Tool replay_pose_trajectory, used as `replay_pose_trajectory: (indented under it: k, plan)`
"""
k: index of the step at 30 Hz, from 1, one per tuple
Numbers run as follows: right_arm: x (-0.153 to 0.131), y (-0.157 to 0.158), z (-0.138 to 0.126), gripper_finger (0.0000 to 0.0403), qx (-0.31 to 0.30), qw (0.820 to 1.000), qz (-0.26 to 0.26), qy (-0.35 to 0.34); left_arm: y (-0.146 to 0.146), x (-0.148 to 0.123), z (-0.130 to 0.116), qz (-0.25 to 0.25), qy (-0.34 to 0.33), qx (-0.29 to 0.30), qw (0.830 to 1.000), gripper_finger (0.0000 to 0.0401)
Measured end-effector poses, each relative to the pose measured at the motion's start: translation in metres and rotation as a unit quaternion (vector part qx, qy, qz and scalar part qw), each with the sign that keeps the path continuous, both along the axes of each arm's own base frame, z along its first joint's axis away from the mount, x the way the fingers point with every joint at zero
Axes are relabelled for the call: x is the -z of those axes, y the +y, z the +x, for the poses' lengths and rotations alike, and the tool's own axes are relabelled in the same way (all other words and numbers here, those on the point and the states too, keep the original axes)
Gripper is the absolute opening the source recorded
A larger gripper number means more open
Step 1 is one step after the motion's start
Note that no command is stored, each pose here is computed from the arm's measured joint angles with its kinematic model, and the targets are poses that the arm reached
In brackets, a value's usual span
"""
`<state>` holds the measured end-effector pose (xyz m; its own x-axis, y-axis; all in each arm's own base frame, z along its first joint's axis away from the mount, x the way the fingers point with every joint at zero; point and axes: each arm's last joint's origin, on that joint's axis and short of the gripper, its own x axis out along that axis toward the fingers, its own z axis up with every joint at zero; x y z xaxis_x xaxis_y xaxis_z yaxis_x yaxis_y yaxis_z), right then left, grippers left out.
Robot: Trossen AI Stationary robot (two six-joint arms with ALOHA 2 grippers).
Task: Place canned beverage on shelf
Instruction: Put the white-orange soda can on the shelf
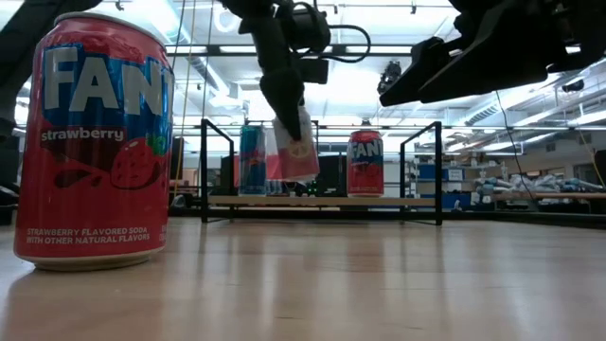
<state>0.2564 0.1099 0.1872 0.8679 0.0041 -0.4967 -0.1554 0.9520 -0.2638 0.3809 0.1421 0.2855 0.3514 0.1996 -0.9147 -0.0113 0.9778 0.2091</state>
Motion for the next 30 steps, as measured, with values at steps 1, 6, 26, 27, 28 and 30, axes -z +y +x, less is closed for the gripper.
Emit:
replay_pose_trajectory:
  k: [1, 6, 26, 27, 28, 30]
  plan:
    - [0.000, 0.000, 0.000, 0.0362, 0.000, 1.000, 0.002, 0.000, 0.001, -0.001, 0.001, 0.007, -0.008, 0.007, 1.000, 0.0313]
    - [0.000, 0.000, 0.000, 0.0362, 0.004, 1.000, 0.010, 0.002, 0.006, -0.002, 0.003, 0.027, -0.019, 0.033, 0.999, 0.0314]
    - [0.001, 0.000, 0.000, 0.0362, 0.008, 1.000, 0.026, 0.005, 0.043, -0.029, -0.006, 0.069, -0.068, -0.008, 0.995, 0.0314]
    - [0.001, 0.000, 0.000, 0.0362, 0.009, 1.000, 0.027, 0.005, 0.046, -0.034, -0.007, 0.074, -0.074, -0.010, 0.995, 0.0314]
    - [0.001, 0.000, 0.000, 0.0362, 0.010, 1.000, 0.029, 0.005, 0.049, -0.038, -0.008, 0.077, -0.080, -0.010, 0.994, 0.0314]
    - [0.000, 0.000, 0.000, 0.0362, 0.013, 0.999, 0.034, 0.004, 0.057, -0.045, -0.012, 0.078, -0.090, -0.015, 0.993, 0.0314]
